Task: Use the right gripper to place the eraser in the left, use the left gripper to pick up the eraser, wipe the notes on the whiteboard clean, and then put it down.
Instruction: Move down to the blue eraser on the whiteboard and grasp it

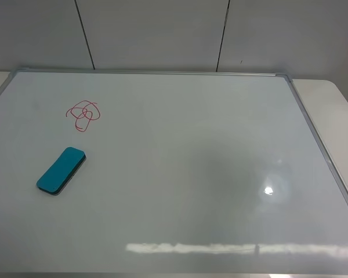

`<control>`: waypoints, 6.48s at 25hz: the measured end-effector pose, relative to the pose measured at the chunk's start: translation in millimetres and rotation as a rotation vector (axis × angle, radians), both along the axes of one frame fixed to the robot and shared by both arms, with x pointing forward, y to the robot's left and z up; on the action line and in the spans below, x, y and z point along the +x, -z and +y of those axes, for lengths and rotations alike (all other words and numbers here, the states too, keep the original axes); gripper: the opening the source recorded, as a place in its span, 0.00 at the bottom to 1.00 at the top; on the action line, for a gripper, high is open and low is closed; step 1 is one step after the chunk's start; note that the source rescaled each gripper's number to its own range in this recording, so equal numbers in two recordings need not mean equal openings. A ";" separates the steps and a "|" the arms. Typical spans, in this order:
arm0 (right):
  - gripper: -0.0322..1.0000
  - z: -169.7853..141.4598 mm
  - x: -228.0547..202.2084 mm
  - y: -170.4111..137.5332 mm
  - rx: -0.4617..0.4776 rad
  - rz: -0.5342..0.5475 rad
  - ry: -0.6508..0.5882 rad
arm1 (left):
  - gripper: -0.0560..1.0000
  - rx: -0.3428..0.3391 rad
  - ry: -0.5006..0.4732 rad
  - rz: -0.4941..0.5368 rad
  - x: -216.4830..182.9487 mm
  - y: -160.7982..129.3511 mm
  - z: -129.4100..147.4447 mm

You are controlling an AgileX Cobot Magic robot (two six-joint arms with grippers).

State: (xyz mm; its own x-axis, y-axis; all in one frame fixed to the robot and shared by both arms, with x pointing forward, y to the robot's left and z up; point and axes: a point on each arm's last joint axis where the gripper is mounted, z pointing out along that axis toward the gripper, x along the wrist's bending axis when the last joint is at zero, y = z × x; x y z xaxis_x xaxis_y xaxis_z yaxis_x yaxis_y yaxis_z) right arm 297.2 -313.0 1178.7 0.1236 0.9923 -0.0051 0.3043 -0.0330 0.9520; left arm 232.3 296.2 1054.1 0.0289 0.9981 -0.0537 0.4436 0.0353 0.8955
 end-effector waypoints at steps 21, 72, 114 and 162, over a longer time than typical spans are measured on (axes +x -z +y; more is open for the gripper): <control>1.00 9.1 -74.9 92.9 -0.054 -0.011 -0.057 | 1.00 0.000 0.000 0.000 0.0 0.0 0.0; 1.00 11.3 -64.4 125.0 -0.016 0.155 -0.078 | 1.00 0.000 0.000 0.000 0.0 0.0 0.0; 1.00 11.3 -64.4 125.0 -0.016 0.155 -0.078 | 1.00 0.161 0.271 0.751 213.6 58.1 -47.6; 1.00 11.3 -64.4 125.0 -0.016 0.155 -0.078 | 1.00 0.202 0.264 0.905 276.2 148.6 -72.7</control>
State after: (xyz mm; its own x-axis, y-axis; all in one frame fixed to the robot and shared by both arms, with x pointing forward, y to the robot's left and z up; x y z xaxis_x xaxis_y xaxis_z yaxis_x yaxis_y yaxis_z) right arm 232.8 -301.7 1053.7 0.0432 0.9985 -0.0339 0.4482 0.0109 0.8939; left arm 508.5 223.5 905.6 0.2860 0.9582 0.0062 0.9408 -0.2820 0.1882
